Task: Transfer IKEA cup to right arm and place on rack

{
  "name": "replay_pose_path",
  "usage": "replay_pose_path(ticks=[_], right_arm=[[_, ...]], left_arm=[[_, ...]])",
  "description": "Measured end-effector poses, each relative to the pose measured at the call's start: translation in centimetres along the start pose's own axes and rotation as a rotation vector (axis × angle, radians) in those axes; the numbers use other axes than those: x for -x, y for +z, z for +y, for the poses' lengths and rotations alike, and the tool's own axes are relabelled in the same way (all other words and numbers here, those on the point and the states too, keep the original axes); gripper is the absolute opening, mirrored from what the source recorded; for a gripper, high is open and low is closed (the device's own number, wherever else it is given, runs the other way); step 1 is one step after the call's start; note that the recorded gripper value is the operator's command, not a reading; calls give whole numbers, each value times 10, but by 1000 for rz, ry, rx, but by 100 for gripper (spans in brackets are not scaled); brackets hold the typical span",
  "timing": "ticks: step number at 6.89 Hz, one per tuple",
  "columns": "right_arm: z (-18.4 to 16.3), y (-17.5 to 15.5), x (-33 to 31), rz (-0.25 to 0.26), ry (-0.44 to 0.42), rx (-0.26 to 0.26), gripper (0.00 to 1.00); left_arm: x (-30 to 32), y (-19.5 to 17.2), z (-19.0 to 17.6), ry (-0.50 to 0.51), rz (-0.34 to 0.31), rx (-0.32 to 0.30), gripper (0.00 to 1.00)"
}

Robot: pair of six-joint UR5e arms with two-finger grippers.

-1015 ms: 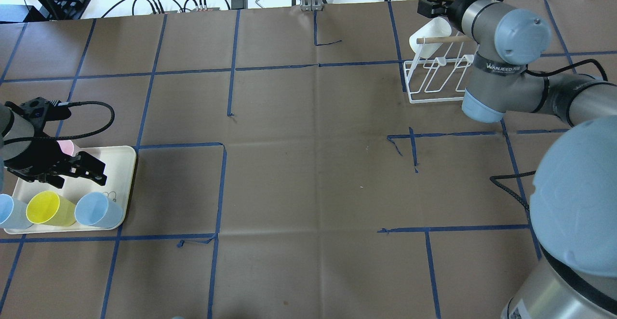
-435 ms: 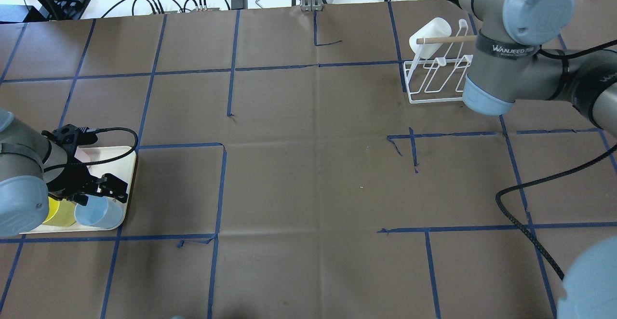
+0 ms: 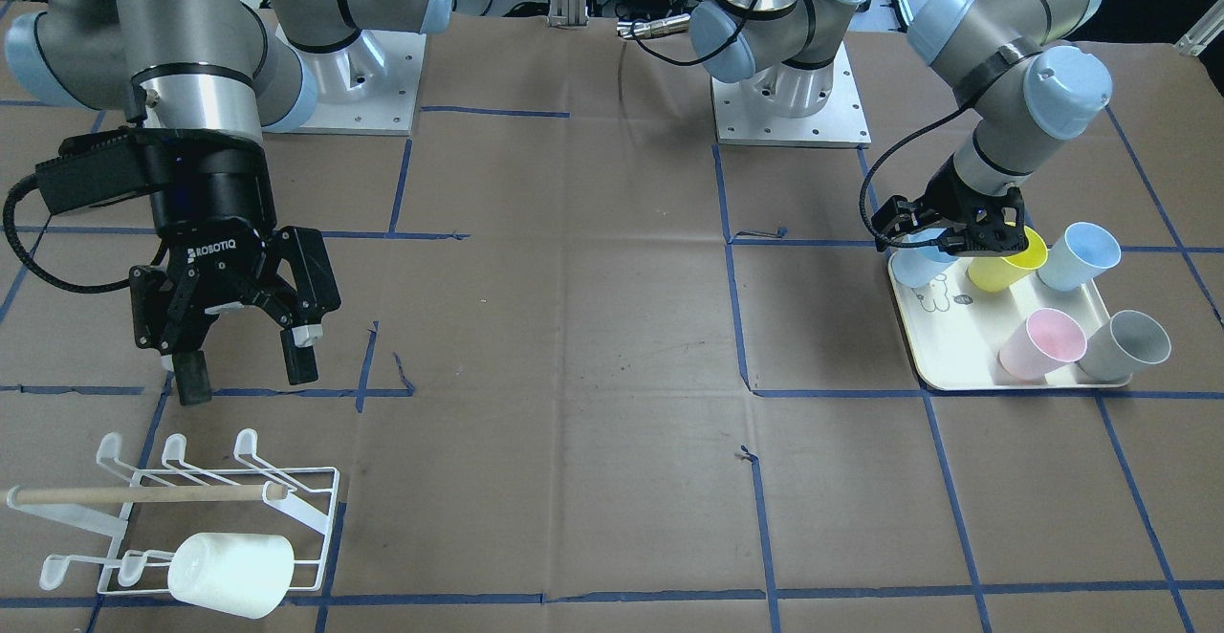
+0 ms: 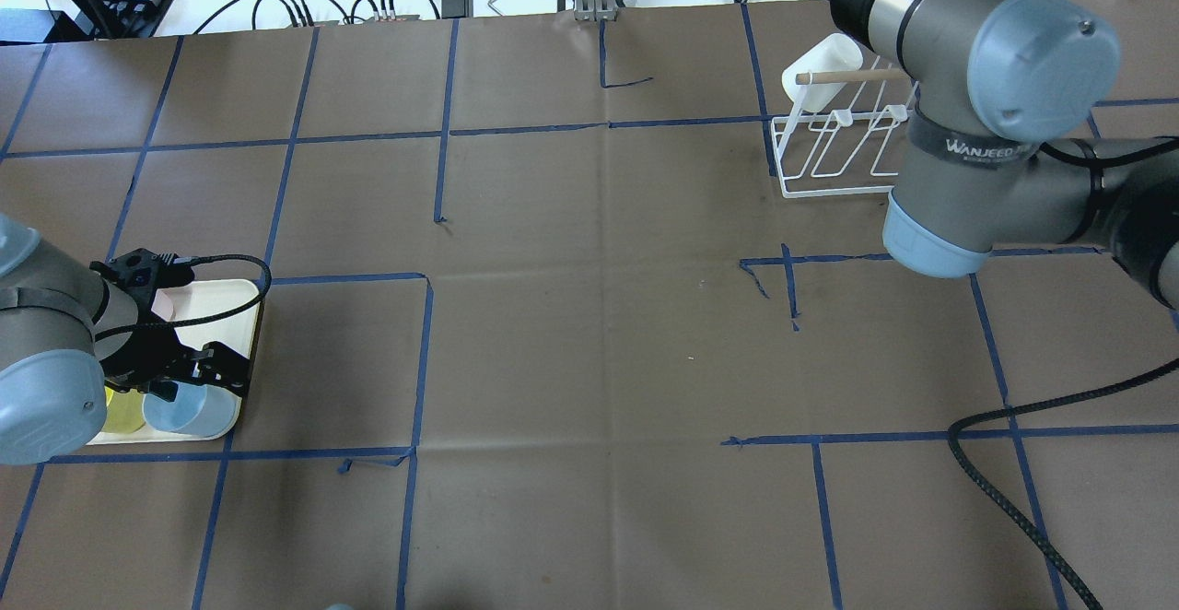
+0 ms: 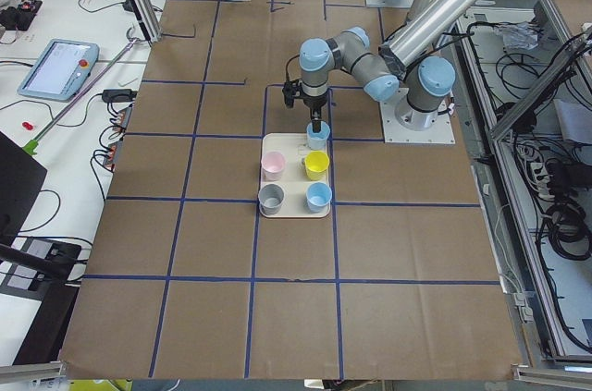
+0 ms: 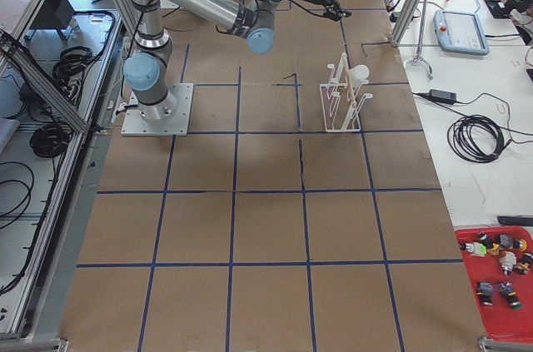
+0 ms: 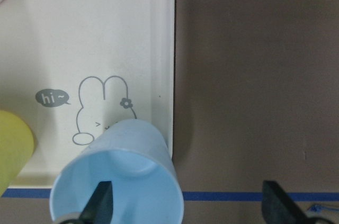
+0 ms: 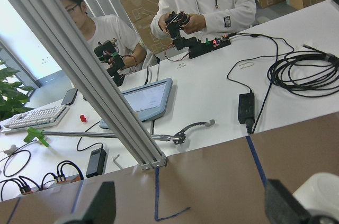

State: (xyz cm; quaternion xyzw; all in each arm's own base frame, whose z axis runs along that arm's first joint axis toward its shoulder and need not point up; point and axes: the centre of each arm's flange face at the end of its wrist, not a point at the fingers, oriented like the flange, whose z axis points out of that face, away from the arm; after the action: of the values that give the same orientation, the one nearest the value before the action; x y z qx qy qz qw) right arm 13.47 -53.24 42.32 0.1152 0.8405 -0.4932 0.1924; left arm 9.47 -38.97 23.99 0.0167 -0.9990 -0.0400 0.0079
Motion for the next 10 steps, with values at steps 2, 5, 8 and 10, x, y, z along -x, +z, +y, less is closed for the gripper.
replay_pose_path(ticks=[2, 5, 8, 10], right_arm=[[38, -24, 8, -26, 326, 14, 100], [88, -40, 24, -83, 747, 42, 100], [95, -44, 29, -127, 843, 32, 100], [101, -36, 27, -131, 850, 55, 100]], left_arm=[[1, 1, 0, 2, -9, 5, 0], [4, -3, -2, 3, -20, 1, 0], [15, -45, -17, -3, -50, -7, 0], [24, -112, -45, -8, -21, -3, 0]])
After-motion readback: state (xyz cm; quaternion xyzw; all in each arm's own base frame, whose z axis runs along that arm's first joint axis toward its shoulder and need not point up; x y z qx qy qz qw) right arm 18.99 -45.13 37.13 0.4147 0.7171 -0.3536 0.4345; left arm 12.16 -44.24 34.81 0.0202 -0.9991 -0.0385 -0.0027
